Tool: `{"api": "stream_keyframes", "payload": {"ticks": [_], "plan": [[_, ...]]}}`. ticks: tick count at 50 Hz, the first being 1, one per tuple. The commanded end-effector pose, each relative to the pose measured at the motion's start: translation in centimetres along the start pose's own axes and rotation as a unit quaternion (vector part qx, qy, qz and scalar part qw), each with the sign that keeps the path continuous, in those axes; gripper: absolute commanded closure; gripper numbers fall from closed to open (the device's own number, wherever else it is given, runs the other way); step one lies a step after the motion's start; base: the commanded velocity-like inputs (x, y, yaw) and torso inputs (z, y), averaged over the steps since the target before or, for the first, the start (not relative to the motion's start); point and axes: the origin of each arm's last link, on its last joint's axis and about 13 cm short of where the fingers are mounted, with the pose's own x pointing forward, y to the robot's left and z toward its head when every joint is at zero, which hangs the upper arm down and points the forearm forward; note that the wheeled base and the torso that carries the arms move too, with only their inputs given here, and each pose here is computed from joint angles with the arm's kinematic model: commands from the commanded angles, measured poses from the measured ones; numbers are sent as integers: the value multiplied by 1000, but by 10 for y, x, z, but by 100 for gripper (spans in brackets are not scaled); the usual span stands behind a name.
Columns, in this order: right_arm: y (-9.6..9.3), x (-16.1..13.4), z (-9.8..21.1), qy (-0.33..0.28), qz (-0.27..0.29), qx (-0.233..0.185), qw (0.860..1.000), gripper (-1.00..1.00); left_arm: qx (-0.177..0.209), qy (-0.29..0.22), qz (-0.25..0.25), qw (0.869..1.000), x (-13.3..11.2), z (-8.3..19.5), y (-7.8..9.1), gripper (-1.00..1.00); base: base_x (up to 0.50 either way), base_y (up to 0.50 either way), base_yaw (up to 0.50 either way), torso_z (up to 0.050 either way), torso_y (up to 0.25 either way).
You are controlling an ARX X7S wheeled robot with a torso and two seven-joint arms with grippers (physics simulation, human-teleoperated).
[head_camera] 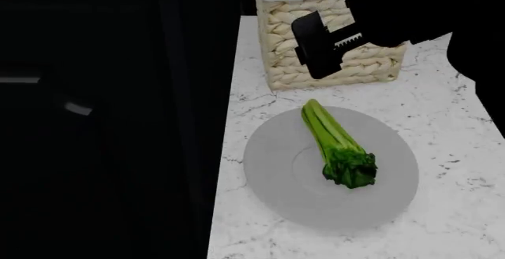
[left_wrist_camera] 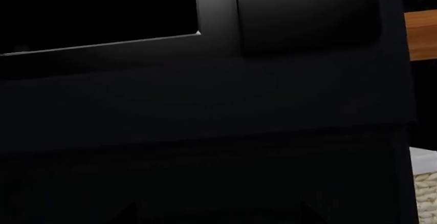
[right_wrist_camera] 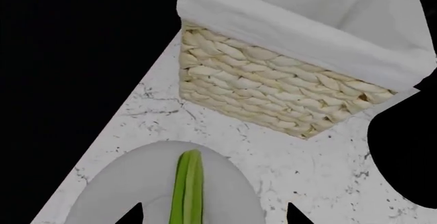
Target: Pick the celery from the counter and place it in the microwave.
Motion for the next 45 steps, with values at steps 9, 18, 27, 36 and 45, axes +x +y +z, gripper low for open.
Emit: {"api": "stream_keyframes", "payload": {"ticks": [9, 18, 27, 36, 45], "plan": [[4, 33, -15, 20, 1, 15, 1000, -100, -3, 5, 4, 1000, -4, -3, 3, -100, 0, 0, 0, 0, 0], [9, 42, -20, 24, 7, 17, 1000, -100, -4, 5, 4, 1000, -4, -3, 3, -100, 0, 0, 0, 0, 0], [12, 52, -29, 28, 13, 27, 999, -100, -3, 6, 5, 1000, -5, -4, 3, -100, 0, 0, 0, 0, 0], [16, 62, -38, 42, 16, 27, 999, -100, -2, 5, 6, 1000, -6, -5, 4, -100, 0, 0, 0, 0, 0], [17, 67, -44, 54, 15, 30, 998, -100, -5, 8, 1, 1000, -8, -6, 4, -100, 0, 0, 0, 0, 0]]}}
